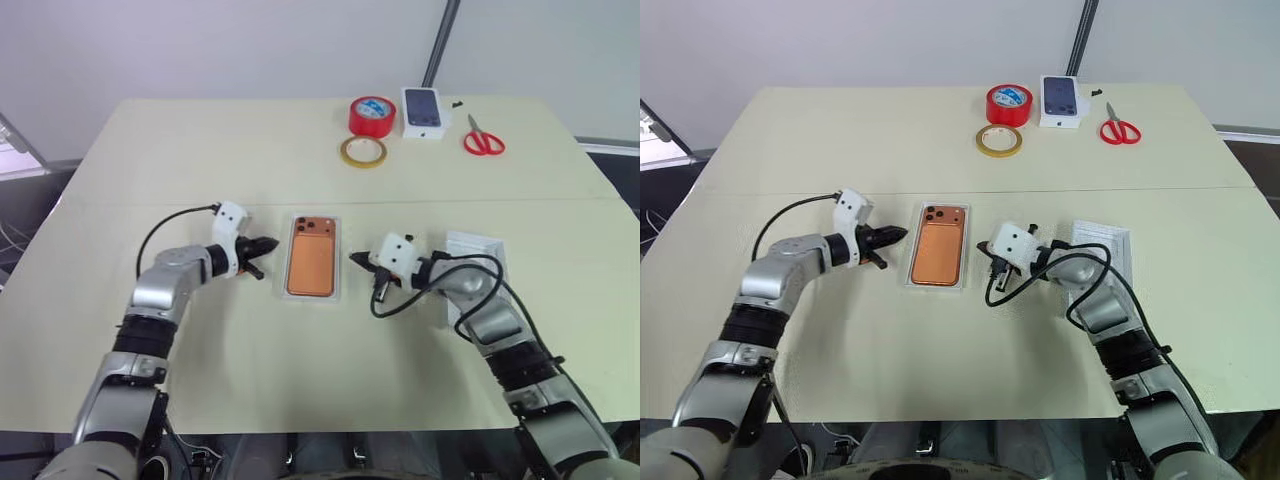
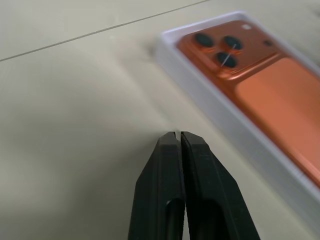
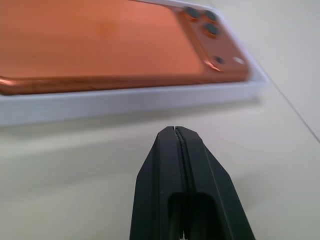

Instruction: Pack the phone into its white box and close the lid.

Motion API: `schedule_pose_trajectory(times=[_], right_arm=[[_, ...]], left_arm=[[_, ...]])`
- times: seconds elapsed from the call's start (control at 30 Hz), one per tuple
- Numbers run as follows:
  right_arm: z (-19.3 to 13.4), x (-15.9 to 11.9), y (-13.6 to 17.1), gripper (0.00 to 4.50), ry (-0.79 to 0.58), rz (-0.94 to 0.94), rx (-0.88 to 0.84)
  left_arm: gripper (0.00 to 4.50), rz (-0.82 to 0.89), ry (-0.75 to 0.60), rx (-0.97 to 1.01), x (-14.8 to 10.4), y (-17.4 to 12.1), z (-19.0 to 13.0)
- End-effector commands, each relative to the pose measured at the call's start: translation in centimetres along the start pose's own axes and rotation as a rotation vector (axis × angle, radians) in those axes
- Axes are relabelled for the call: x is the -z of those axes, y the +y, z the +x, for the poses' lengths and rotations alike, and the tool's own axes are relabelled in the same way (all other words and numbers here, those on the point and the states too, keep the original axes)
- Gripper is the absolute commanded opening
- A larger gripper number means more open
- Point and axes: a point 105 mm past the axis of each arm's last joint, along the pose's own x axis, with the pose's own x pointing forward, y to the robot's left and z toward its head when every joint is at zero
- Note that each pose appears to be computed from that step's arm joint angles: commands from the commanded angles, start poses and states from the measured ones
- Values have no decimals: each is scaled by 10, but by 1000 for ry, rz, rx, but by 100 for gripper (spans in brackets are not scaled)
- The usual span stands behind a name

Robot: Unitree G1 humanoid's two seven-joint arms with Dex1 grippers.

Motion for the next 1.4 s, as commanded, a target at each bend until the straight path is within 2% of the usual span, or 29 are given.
schedule_pose_trajectory(times=[0.03, 0.17, 0.43, 0.63, 0.83, 1.13, 1.4], right_arm=[[-1, -12, -5, 0, -38, -29, 13], [-15, -5, -10, 0, -10, -33, 20], [-66, 13, -13, 0, 99, -30, 2], [-100, 27, -3, 0, 184, -4, -27], [-111, 32, -11, 0, 215, -27, 21], [-103, 31, -17, 0, 196, -35, 28], [-112, 37, -22, 0, 238, -53, 20]], left_arm=[[11, -12, 37, 143, 6, -35, 16], [11, -42, 23, 280, -4, -66, 22], [11, -38, -18, 445, -25, -119, 49], [11, -39, -32, 485, -31, -135, 65], [11, -46, -18, 512, -26, -139, 63], [11, -40, -11, 497, -24, -136, 60], [11, -56, -7, 409, -17, -109, 50]])
